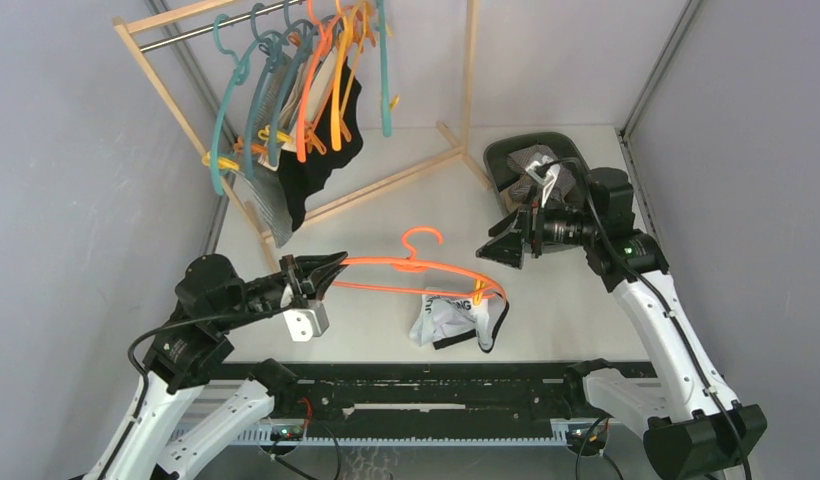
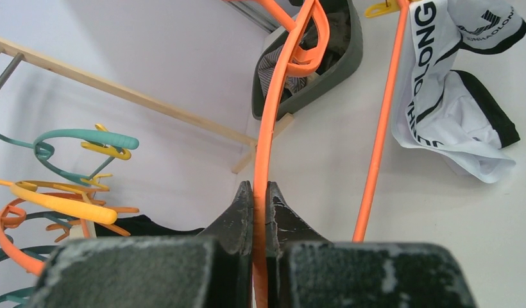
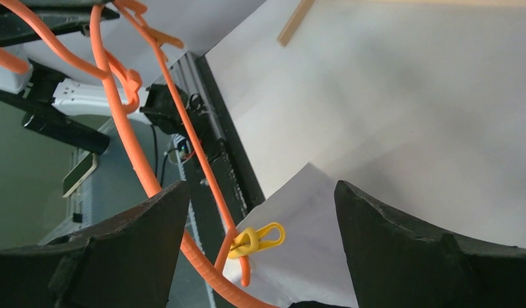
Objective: Remove the underwear clipped to the hanger
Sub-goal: Remove the underwear from the hanger.
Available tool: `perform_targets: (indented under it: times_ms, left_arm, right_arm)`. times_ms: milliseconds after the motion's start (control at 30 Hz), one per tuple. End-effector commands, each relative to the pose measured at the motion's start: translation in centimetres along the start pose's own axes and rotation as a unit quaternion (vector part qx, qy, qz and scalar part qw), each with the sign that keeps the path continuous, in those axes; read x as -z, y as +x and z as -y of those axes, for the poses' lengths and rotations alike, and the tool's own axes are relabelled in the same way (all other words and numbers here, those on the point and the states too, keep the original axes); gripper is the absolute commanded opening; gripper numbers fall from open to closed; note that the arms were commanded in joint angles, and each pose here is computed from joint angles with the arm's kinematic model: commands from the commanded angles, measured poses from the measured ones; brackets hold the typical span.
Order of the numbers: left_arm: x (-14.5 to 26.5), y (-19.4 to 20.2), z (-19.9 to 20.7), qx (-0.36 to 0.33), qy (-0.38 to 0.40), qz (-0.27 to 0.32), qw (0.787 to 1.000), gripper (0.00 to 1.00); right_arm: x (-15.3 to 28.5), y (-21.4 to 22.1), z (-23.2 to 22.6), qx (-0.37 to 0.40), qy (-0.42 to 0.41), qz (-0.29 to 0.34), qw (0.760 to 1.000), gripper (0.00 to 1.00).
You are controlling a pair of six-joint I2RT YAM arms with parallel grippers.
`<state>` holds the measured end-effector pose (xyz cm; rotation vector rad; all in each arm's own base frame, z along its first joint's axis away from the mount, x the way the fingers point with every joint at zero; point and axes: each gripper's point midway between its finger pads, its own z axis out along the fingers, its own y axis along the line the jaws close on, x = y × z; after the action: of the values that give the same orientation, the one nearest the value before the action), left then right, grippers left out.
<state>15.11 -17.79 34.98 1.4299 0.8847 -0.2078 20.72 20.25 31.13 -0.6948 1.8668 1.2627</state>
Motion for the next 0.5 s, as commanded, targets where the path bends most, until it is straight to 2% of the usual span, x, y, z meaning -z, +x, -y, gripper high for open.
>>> perform_targets:
  times_ms: [0, 267, 467]
  left_arm:
    - [-0.1, -1.2, -1.2, -0.034, -0.022, 0.029, 0.999, 0.00]
    - [-0.2, -1.0, -1.5, -0.035, -0.030, 0.027, 0.999, 0.00]
    - [-0.3, -0.5, -1.5, -0.044, -0.035, 0.021, 0.998, 0.00]
  right_arm:
    - [-0.1, 1.6, -1.0, 0.002, -0.048, -0.010, 0.999, 0.82]
    - [-0.7, 5.7, -0.3, -0.039, -0.083, -0.037, 0.995, 0.80]
    - [-0.7, 6.5, -1.1, -0.063, -0.123, -0.039, 0.990, 0.75]
